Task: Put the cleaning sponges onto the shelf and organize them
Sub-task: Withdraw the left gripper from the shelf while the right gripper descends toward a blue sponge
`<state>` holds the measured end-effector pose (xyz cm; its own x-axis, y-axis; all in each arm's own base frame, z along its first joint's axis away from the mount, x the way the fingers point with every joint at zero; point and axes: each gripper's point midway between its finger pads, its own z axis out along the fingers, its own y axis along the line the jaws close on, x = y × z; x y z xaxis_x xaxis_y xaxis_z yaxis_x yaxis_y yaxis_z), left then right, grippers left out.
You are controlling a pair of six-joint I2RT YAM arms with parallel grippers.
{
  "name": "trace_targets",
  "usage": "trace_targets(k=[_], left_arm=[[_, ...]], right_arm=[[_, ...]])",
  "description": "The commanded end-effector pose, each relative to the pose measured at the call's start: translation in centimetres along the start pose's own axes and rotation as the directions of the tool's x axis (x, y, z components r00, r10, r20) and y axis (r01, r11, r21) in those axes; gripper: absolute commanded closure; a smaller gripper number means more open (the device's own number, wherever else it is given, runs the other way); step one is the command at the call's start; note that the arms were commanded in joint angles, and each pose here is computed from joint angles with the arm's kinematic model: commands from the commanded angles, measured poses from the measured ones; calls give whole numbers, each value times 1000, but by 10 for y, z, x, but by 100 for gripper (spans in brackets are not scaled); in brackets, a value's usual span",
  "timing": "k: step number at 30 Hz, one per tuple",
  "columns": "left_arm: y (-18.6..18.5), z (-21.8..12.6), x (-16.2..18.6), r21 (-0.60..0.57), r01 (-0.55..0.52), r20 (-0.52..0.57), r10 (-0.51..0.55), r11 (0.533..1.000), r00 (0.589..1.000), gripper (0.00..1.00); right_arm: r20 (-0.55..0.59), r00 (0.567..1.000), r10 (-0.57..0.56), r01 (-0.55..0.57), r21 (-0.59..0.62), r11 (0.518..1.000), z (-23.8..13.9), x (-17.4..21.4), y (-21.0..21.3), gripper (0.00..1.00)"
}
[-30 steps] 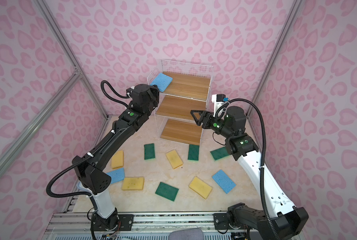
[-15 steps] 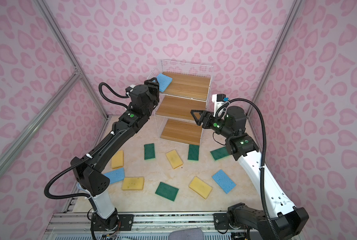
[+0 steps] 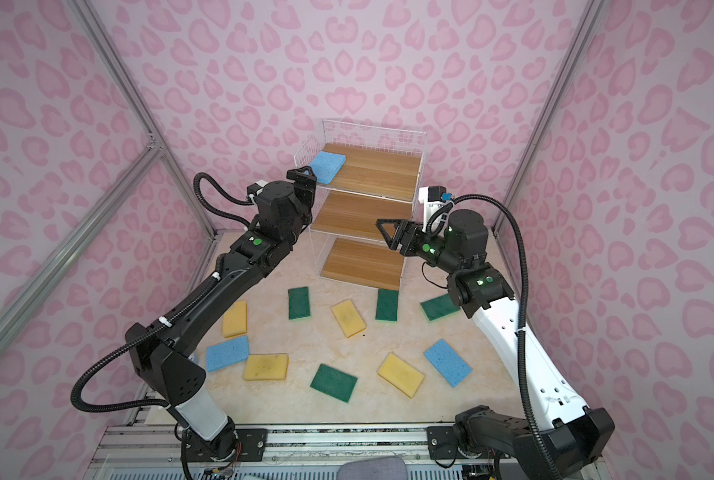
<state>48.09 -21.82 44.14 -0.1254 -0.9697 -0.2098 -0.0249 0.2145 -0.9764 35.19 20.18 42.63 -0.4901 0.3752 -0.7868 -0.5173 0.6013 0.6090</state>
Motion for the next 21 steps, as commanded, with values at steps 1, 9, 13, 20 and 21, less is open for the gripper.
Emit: trace_targets(k=[1, 9, 13, 20, 21], left_arm=[[-12, -12, -14, 27, -46, 35, 45, 999, 998, 9], [-12, -41, -26, 26, -239, 29, 238, 971, 971, 5], [5, -61, -33, -3, -381, 15, 381, 925, 924, 0], [40, -100, -31, -2, -580, -98, 577, 815, 811, 3], [53, -104, -27, -2, -608, -122, 604, 794, 788, 3]], right_arm=[[2, 1000, -15, 15, -11, 1000, 2, -2, 4, 27], [-6, 999, -36, 36, -21, 999, 0, -1, 12, 26], [-32, 998, -57, 57, 9, 998, -4, 10, 10, 26], [-145, 983, -108, 118, 62, 991, 0, 52, 10, 27], [-157, 981, -111, 122, 67, 990, 0, 57, 10, 27]])
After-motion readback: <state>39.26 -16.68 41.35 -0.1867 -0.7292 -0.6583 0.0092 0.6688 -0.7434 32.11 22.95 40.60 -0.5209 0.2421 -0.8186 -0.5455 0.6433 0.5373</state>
